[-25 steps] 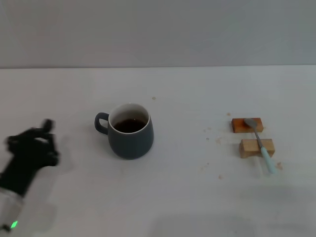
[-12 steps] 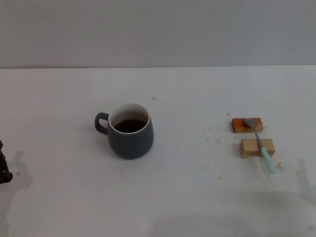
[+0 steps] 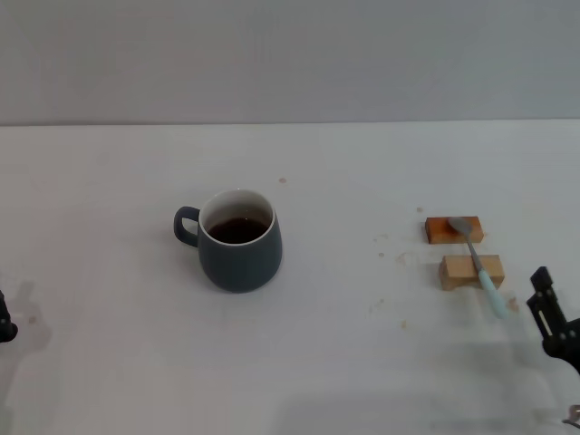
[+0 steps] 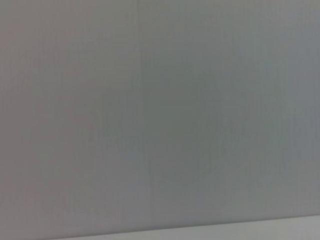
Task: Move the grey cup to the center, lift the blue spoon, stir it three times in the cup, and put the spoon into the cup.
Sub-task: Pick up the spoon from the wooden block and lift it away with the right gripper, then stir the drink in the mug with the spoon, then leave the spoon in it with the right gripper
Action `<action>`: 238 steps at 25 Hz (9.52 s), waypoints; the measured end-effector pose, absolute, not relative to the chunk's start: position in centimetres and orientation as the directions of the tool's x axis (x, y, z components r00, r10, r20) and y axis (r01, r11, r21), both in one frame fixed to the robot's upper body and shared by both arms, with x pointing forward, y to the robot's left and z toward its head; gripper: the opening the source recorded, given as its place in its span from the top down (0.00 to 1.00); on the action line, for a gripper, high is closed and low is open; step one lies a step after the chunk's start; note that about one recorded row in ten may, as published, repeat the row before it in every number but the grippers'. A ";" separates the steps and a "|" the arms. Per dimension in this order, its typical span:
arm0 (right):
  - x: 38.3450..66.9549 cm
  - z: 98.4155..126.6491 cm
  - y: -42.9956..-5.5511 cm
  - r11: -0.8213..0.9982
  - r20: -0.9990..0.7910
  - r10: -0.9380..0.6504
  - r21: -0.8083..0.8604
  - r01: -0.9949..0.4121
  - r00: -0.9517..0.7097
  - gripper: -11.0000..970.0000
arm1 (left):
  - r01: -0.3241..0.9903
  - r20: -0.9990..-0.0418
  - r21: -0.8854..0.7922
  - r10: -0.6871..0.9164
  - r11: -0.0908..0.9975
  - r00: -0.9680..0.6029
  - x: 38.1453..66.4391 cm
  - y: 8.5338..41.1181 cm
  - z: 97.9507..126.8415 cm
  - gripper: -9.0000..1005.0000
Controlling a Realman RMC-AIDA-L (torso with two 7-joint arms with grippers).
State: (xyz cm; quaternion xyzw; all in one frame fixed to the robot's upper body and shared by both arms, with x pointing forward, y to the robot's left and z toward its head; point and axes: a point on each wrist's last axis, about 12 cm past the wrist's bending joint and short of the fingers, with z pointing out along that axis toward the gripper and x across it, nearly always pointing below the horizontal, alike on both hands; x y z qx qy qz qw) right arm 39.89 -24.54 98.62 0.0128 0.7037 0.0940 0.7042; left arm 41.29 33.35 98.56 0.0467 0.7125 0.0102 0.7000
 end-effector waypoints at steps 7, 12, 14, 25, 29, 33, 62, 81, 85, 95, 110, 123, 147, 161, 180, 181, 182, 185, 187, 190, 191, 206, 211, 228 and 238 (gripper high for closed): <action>40.1 98.0 -23.8 0.976 -0.988 0.139 0.149 -0.160 -0.072 0.31 | 0.061 -0.995 0.091 0.092 0.994 -0.024 41.4 33.4 98.5 0.99; 40.8 97.7 -23.4 0.971 -0.985 0.131 0.150 -0.185 -0.110 0.31 | 0.061 -0.994 0.108 0.109 0.992 -0.023 41.3 33.3 98.5 0.99; 40.9 97.6 -23.3 0.971 -0.985 0.129 0.149 -0.188 -0.117 0.31 | 0.061 -0.993 0.110 0.112 0.992 -0.023 41.3 33.3 98.5 0.99; 41.5 97.3 -23.0 0.968 -0.981 0.118 0.148 -0.205 -0.153 0.31 | 0.060 -0.994 0.110 0.112 0.992 -0.021 41.4 33.3 98.5 0.99; 41.5 97.2 -23.0 0.968 -0.980 0.115 0.148 -0.202 -0.165 0.31 | 0.062 -0.994 0.110 0.112 0.992 -0.020 41.5 33.3 98.5 0.99; 41.5 97.1 -23.0 0.968 -0.978 0.112 0.147 -0.202 -0.173 0.32 | 0.061 -0.994 0.110 0.112 0.992 -0.020 41.5 33.3 98.5 0.99; 41.9 97.0 -22.8 0.964 -0.977 0.102 0.143 -0.225 -0.185 0.58 | 0.061 -0.993 0.113 0.116 0.992 -0.037 41.6 33.4 98.4 0.99; 42.2 96.8 -22.6 0.962 -0.974 0.091 0.139 -0.233 -0.206 0.58 | 0.060 -0.993 0.113 0.116 0.992 -0.037 41.6 33.4 98.4 0.99; 42.3 96.8 -22.6 0.962 -0.974 0.090 0.138 -0.235 -0.206 0.59 | 0.060 -0.993 0.113 0.116 0.992 -0.038 41.6 33.4 98.4 0.99; 42.3 96.9 -22.6 0.963 -0.974 0.092 0.139 -0.231 -0.205 0.60 | 0.059 -0.993 0.113 0.115 0.992 -0.039 41.6 33.4 98.3 0.99; 42.2 96.9 -22.8 0.968 -0.973 0.109 0.150 -0.199 -0.201 0.79 | 0.052 -0.991 0.123 0.125 0.991 -0.045 41.6 33.8 98.3 0.99; 42.6 99.3 -20.7 0.926 -0.976 0.187 0.212 -0.311 -0.108 0.83 | 0.057 -0.992 0.122 0.124 0.991 -0.039 41.9 33.6 98.4 0.99; 50.3 104.7 -16.4 0.852 -0.990 0.125 0.144 -0.504 -0.072 0.83 | 0.038 -0.990 0.126 0.128 0.991 -0.055 40.6 34.2 98.1 0.99; 55.3 113.5 -12.0 0.805 -0.992 0.043 0.107 -0.583 -0.122 0.83 | 0.018 -0.984 0.167 0.167 0.986 -0.054 41.0 35.1 98.4 0.99; 53.8 126.1 -10.2 0.692 -0.878 -0.369 -0.040 -0.721 -0.305 0.83 | -0.042 -0.972 0.230 0.228 0.972 -0.052 40.9 35.5 98.4 0.99; 53.7 126.4 -10.3 0.693 -0.873 -0.380 -0.049 -0.719 -0.306 0.83 | -0.042 -0.973 0.227 0.224 0.973 -0.050 40.9 35.4 98.5 0.99; 53.4 126.9 -10.3 0.693 -0.866 -0.395 -0.061 -0.718 -0.307 0.83 | -0.044 -0.974 0.224 0.222 0.974 -0.049 40.9 35.4 98.5 0.99; 52.8 127.7 -10.4 0.690 -0.849 -0.417 -0.065 -0.720 -0.323 0.83 | -0.047 -0.974 0.224 0.222 0.973 -0.050 40.9 35.4 98.4 0.99; 52.5 127.9 -10.5 0.688 -0.834 -0.431 -0.057 -0.723 -0.345 0.83 | -0.048 -0.974 0.224 0.222 0.973 -0.049 40.9 35.4 98.5 0.99; 52.0 128.1 -10.3 0.683 -0.804 -0.457 -0.043 -0.729 -0.380 0.83 | -0.050 -0.974 0.224 0.222 0.973 -0.048 40.9 35.4 98.5 0.99; 51.8 128.1 -10.2 0.682 -0.790 -0.469 -0.040 -0.731 -0.395 0.83 | -0.050 -0.974 0.224 0.222 0.973 -0.048 40.9 35.4 98.5 0.99; 51.5 126.4 -11.0 0.715 -0.710 -0.497 -0.009 -0.699 -0.500 0.83 | -0.053 -0.972 0.230 0.227 0.972 -0.056 40.7 35.6 98.4 0.99; 51.7 124.7 -10.6 0.713 -0.694 -0.503 0.004 -0.701 -0.516 0.83 | -0.055 -0.973 0.225 0.222 0.973 -0.054 40.5 35.5 98.4 0.99; 53.1 121.4 -9.5 0.703 -0.670 -0.516 0.024 -0.711 -0.533 0.83 | -0.060 -0.975 0.219 0.217 0.974 -0.052 40.2 35.6 98.4 0.99; 52.9 120.5 -8.6 0.681 -0.652 -0.545 0.022 -0.732 -0.527 0.83 | -0.060 -0.975 0.217 0.214 0.974 -0.050 40.2 35.6 98.4 0.99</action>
